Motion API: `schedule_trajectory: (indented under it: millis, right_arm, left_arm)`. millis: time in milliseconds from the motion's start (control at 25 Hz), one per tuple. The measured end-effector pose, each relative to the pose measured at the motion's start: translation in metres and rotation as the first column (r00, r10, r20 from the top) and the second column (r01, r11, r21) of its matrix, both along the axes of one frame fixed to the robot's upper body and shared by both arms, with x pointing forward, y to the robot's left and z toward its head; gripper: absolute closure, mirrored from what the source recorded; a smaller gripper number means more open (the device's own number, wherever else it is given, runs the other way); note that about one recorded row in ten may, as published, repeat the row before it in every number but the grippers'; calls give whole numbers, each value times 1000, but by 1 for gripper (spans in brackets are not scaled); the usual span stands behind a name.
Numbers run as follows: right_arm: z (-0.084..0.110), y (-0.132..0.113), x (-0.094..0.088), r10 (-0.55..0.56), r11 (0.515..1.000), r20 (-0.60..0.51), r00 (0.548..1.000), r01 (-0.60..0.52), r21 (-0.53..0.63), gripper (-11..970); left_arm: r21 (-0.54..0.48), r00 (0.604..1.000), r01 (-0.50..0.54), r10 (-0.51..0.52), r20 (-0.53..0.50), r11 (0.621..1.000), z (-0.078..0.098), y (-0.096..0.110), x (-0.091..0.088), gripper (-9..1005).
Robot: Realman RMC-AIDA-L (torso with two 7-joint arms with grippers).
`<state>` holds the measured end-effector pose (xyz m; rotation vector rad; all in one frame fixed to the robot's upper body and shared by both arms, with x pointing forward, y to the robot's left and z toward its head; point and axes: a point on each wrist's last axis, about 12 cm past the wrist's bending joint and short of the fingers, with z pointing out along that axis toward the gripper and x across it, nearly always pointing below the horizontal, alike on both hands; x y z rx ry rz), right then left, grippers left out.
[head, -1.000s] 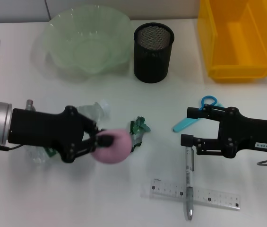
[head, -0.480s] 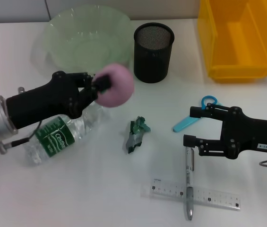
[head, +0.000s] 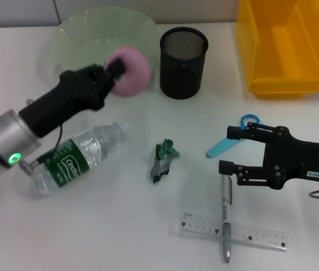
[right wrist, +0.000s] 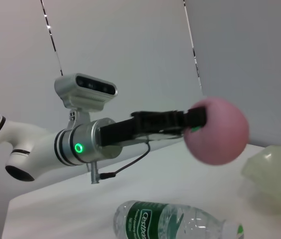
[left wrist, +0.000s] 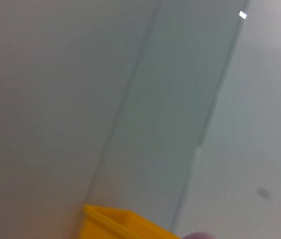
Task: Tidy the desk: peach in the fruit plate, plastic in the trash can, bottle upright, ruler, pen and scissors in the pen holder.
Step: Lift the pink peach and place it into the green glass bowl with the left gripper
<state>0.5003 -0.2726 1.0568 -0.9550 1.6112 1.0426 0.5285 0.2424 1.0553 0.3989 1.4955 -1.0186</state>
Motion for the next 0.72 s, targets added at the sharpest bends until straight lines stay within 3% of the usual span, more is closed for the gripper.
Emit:
schedule_trajectory:
  millis: [120,360,560,720]
  right_arm:
    - [-1,2,0,-1,1000,8,1000,1,-1,142]
    - [0,4,1,2,1000,14,1000,-2,1,143]
    - [0,5,2,5,1000,15,1000,-5,3,143]
    - [0,6,2,5,1000,16,1000,-5,4,142]
  left_arm:
    - [-8,996,-87,87,7,996,0,-8,13,942]
    - [85,976,-216,218,-12,973,8,-23,57,944]
    - [175,936,-337,349,-40,925,12,-26,88,945]
    - [244,924,-364,381,-24,899,15,-33,100,941]
